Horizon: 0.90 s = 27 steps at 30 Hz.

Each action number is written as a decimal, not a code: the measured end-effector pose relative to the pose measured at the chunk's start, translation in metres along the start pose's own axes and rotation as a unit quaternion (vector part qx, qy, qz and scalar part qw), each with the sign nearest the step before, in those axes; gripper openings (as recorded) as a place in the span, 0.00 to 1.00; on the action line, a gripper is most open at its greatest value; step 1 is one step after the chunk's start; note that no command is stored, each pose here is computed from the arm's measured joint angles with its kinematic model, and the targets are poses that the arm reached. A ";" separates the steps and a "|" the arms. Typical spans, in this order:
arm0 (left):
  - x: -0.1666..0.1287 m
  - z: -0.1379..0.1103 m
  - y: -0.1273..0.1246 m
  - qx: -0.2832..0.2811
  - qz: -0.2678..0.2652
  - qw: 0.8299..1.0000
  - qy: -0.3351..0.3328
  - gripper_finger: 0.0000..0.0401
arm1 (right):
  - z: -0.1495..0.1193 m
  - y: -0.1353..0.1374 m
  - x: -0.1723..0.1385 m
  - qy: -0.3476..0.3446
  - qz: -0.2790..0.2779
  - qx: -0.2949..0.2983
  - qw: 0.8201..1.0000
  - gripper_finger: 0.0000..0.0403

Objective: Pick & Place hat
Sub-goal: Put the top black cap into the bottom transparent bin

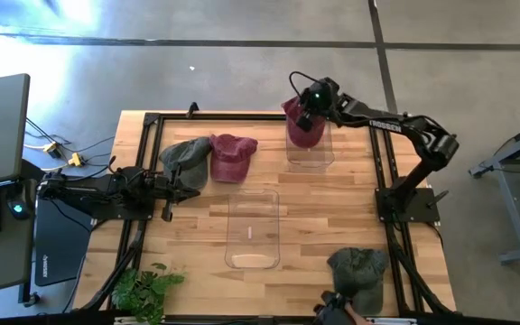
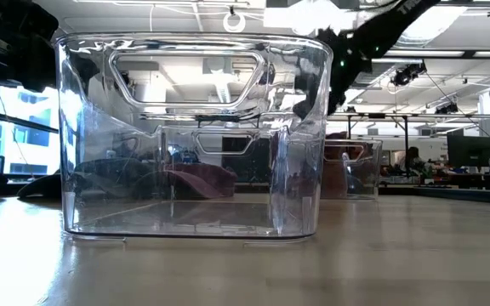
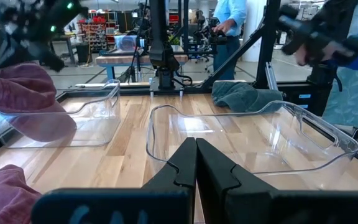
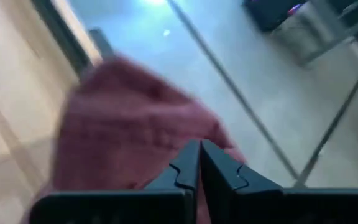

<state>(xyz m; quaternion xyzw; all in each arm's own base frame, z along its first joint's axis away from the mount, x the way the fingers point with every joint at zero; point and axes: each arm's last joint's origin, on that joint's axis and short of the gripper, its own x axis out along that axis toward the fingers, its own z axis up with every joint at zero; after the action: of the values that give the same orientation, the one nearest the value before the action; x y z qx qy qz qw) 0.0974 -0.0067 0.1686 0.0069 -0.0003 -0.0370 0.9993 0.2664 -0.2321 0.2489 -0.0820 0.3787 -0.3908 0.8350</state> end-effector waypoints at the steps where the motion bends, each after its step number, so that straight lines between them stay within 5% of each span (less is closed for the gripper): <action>1: 0.000 0.000 0.000 0.000 0.000 1.000 0.000 0.00 | 0.006 0.003 -0.008 -0.012 -0.005 0.000 1.000 0.02; 5: 0.000 0.000 0.000 0.000 0.000 1.000 0.000 0.00 | 0.027 0.028 -0.052 -0.072 0.022 -0.017 0.997 0.01; 11: 0.000 0.000 0.000 0.000 0.000 1.000 0.000 0.00 | 0.036 0.089 -0.129 -0.111 0.136 -0.028 0.984 0.00; 19: 0.000 0.000 0.000 0.000 0.000 1.000 0.000 0.00 | -0.003 0.182 -0.217 -0.060 0.277 -0.111 0.953 0.01; 25: 0.000 0.000 0.000 0.000 0.000 1.000 0.000 0.00 | -0.038 0.218 -0.273 0.014 0.428 -0.114 0.896 0.01; 27: 0.000 0.000 0.000 0.000 0.000 1.000 0.000 0.00 | -0.049 0.222 -0.285 0.060 0.443 -0.090 0.890 0.01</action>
<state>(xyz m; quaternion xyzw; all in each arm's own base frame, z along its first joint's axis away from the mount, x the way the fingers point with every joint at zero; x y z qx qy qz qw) 0.0974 -0.0067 0.1685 0.0068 0.0000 -0.0370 0.9993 0.2471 0.1303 0.2800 0.0426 0.4586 0.0512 0.8862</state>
